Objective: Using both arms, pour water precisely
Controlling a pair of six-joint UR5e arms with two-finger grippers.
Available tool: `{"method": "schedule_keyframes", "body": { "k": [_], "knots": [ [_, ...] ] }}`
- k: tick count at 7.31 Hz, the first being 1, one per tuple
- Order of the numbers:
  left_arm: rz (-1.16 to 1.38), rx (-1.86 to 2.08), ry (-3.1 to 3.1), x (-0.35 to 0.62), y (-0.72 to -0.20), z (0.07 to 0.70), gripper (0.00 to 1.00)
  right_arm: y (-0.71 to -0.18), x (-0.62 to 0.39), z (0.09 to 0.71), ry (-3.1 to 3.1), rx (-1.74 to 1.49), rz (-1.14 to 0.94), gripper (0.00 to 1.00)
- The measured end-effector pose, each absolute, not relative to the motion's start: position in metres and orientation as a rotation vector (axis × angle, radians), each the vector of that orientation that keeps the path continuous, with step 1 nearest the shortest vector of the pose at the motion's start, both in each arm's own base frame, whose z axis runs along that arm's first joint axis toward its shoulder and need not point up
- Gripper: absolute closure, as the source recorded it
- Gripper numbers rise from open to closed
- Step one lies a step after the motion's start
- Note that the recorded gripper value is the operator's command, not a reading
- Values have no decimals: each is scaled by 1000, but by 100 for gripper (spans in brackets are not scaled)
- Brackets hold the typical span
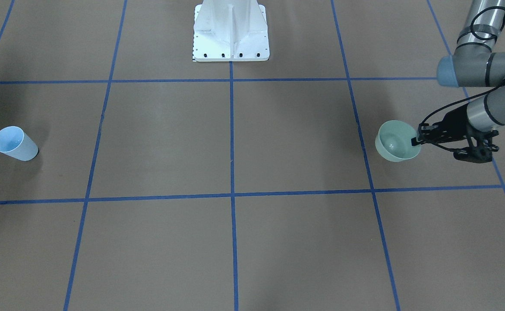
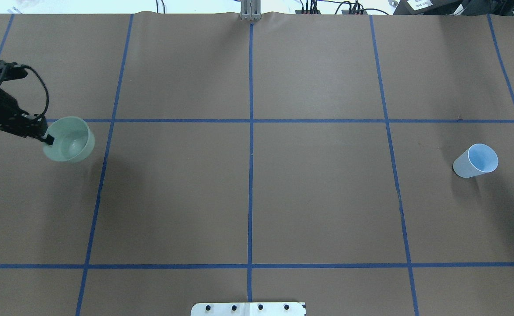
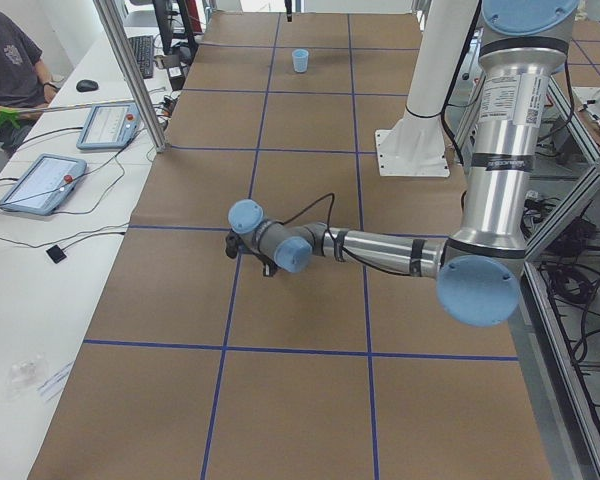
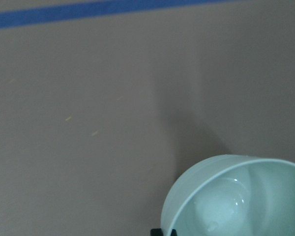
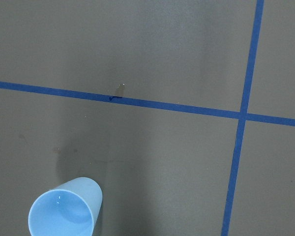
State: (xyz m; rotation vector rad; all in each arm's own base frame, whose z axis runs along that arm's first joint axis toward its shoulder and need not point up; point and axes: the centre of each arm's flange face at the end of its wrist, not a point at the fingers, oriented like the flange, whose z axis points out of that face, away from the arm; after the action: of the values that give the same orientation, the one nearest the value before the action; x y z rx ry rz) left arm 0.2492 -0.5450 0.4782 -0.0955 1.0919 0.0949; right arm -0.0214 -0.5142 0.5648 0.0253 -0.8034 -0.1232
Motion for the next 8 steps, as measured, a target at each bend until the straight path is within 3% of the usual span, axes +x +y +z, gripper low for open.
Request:
{"method": "schedule_keyframes", "body": {
  "k": [2, 4, 6, 8],
  "knots": [
    [22, -131, 1121, 349, -552, 360, 100, -515, -22, 563, -803, 28, -125, 0],
    [-72, -176, 1080, 474, -518, 263, 100, -515, -22, 562, -804, 31, -125, 0],
    [-152, -227, 1032, 545, -509, 213, 100, -515, -22, 560, -804, 33, -126, 0],
    [-167, -236, 1004, 572, -502, 208, 100, -515, -22, 560, -804, 34, -124, 0]
  ]
}}
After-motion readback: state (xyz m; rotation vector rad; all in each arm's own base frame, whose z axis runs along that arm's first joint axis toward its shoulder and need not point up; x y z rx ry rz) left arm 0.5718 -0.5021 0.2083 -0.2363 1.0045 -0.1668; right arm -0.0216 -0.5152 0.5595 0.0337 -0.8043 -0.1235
